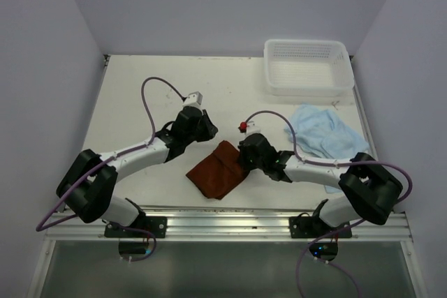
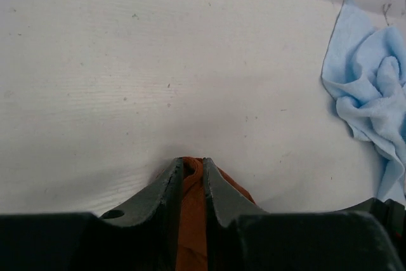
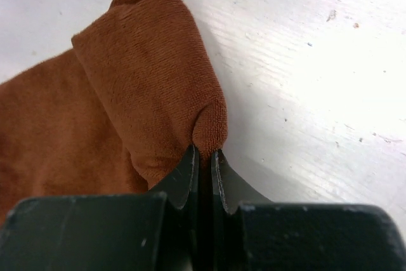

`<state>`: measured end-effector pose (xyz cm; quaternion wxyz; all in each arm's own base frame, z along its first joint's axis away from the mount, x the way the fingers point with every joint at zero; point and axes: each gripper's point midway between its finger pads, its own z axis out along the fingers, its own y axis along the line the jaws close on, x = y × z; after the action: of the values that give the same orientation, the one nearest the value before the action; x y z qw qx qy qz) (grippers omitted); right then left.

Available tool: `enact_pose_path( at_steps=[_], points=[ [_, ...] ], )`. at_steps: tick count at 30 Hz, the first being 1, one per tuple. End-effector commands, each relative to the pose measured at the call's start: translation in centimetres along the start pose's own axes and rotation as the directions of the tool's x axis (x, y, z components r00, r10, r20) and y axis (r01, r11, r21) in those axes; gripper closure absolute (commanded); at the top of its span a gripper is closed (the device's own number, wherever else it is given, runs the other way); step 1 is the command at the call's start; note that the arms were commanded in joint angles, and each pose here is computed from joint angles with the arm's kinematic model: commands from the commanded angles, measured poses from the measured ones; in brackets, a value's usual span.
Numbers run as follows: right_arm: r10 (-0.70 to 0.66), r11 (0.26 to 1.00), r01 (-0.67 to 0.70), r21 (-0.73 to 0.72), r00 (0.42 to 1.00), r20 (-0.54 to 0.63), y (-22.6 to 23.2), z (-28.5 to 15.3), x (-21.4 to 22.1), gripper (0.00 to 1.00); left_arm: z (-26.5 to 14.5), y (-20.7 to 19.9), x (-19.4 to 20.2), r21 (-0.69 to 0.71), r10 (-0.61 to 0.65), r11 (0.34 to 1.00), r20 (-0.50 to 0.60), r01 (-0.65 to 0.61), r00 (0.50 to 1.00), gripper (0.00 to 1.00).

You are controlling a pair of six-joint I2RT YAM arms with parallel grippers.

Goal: Roll the towels
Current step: Roll the towel

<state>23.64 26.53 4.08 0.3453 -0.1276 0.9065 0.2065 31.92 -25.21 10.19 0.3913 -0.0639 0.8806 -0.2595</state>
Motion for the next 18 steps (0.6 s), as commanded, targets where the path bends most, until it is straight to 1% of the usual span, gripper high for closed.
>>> enact_pose_path(
  at_steps=[1, 2, 4, 5, 6, 8, 11, 13, 14, 18],
  points=[
    [-0.141, 0.975, 0.120, 0.185, 0.985, 0.102, -1.5, -1.1, -2.6, 1.00, 0.0, -0.6, -1.6, -0.005, 0.031, 1.000, 0.027, -0.031, 0.999, 0.77],
    [-0.176, 0.969, 0.151, 0.193, 0.978, 0.116, -0.7, -1.4, -2.7, 1.00, 0.0, -0.6, -1.7, -0.003, 0.029, 1.000, 0.029, -0.029, 0.999, 0.77],
    [-0.221, 0.946, 0.176, 0.271, 0.964, 0.146, -1.2, -1.9, -3.3, 1.00, -0.1, -0.7, -1.8, 0.000, 0.029, 1.000, 0.031, -0.029, 0.999, 0.77],
    [-0.238, 0.940, 0.185, 0.286, 0.957, 0.165, -0.6, -2.1, -3.6, 1.00, -0.1, -0.7, -1.7, -0.001, 0.028, 1.000, 0.030, -0.028, 0.999, 0.77],
    [-0.259, 0.927, 0.202, 0.317, 0.955, 0.147, -1.1, -2.3, -3.2, 1.00, -0.1, -0.8, -1.6, 0.002, 0.027, 1.000, 0.027, -0.027, 0.999, 0.77],
    [-0.290, 0.902, 0.209, 0.376, 0.942, 0.171, -1.3, -2.8, -3.8, 1.00, -0.1, -0.8, -1.4, 0.007, 0.024, 1.000, 0.021, -0.024, 0.999, 0.77],
    [-0.321, 0.877, 0.218, 0.429, 0.929, 0.185, -1.4, -3.3, -4.4, 1.00, -0.1, -0.8, -1.2, 0.014, 0.015, 1.000, 0.019, -0.015, 1.000, 0.77],
    [-0.354, 0.850, 0.243, 0.467, 0.920, 0.165, -1.6, -3.3, -4.2, 1.00, -0.2, -0.6, -1.0, 0.014, 0.012, 1.000, 0.015, -0.012, 1.000, 0.77],
    [-0.367, 0.843, 0.248, 0.477, 0.914, 0.175, -1.2, -3.4, -4.3, 1.00, -0.2, -0.7, -1.0, 0.017, 0.011, 1.000, 0.017, -0.011, 1.000, 0.78],
    [-0.423, 0.804, 0.293, 0.518, 0.893, 0.151, -0.5, -3.1, -3.9, 1.00, -0.3, -0.7, -0.9, 0.023, 0.008, 1.000, 0.015, -0.009, 1.000, 0.78]
  ],
)
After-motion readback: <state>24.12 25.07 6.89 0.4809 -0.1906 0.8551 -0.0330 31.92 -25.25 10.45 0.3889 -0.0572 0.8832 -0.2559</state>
